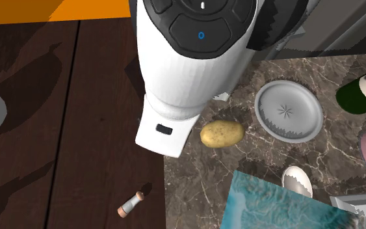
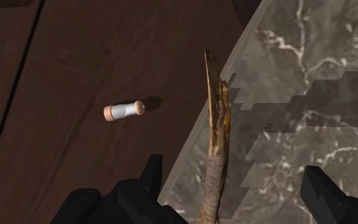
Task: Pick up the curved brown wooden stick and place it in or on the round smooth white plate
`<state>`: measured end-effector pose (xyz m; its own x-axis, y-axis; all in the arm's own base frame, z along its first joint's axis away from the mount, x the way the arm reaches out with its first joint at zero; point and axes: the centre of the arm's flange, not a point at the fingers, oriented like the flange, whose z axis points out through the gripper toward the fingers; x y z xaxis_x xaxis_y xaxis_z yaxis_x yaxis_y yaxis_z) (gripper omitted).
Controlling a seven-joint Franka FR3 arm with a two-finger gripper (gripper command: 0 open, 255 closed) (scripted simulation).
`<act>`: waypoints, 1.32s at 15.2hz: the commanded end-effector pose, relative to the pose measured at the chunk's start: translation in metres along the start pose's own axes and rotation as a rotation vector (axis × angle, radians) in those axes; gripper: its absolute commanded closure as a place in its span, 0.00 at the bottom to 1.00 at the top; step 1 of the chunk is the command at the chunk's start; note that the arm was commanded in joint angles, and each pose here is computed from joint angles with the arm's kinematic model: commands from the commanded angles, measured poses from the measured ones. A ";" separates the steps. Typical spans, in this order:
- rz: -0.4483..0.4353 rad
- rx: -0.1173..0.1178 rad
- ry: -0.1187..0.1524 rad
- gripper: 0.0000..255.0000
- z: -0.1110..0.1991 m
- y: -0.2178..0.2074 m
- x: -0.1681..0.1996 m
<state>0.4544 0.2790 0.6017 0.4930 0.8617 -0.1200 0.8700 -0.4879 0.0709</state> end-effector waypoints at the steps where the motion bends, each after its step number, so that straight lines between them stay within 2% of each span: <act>1: -0.001 0.000 0.000 0.00 0.010 0.000 0.000; 2: -0.001 0.000 0.000 0.00 0.018 0.000 0.000; 10: -0.001 0.000 0.000 0.00 0.018 0.000 0.000; 11: -0.001 0.000 0.000 1.00 0.018 0.000 0.000; 20: -0.001 0.000 0.000 1.00 0.018 0.000 0.000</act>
<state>0.4548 0.2766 0.5842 0.4928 0.8620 -0.1190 0.8702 -0.4875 0.0719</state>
